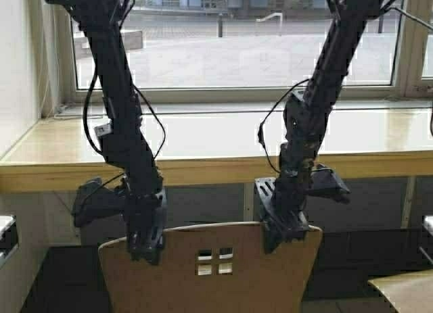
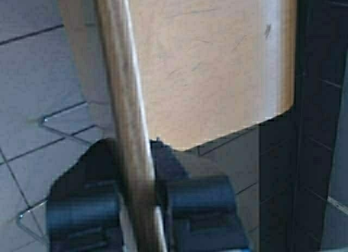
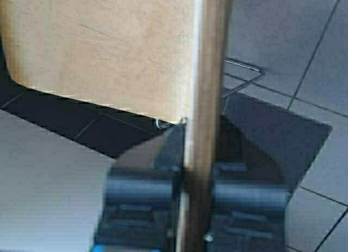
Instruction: Push the chairs under the table
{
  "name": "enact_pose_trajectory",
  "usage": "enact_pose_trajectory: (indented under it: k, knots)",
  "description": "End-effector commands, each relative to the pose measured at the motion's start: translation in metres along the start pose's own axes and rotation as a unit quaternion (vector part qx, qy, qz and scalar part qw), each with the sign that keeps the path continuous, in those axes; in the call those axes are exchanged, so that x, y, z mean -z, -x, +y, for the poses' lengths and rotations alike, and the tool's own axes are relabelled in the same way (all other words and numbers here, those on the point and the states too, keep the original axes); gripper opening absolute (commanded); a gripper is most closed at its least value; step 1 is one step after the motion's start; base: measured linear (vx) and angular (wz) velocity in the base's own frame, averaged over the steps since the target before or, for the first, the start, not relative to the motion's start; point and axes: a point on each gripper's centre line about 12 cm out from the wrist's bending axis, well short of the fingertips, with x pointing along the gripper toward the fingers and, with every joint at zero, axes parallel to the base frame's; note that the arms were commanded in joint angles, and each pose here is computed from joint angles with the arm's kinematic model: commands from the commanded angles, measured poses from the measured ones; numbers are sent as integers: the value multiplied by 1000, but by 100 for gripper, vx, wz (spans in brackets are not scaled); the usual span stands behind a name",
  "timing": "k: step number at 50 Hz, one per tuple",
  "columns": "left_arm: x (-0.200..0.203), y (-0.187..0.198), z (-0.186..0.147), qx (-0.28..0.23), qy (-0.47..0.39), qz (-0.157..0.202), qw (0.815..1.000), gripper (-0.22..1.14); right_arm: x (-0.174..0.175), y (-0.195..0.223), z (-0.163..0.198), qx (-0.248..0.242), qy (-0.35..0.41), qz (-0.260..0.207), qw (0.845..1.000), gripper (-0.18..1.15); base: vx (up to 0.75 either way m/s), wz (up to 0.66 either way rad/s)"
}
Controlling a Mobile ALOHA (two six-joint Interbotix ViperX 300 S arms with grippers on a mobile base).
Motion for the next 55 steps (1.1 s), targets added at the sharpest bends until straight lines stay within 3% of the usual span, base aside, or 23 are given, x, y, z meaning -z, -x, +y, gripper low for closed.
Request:
enact_pose_trajectory:
  k: [1, 55]
  knots:
    - [-4, -8, -17, 24, -30, 1, 999, 24, 8, -5, 4, -5, 43, 5, 999, 12, 18, -7]
    - [-24, 7, -26, 25, -29, -6, 999, 24, 18, -11, -23, 30, 64, 31, 997, 12, 25, 2]
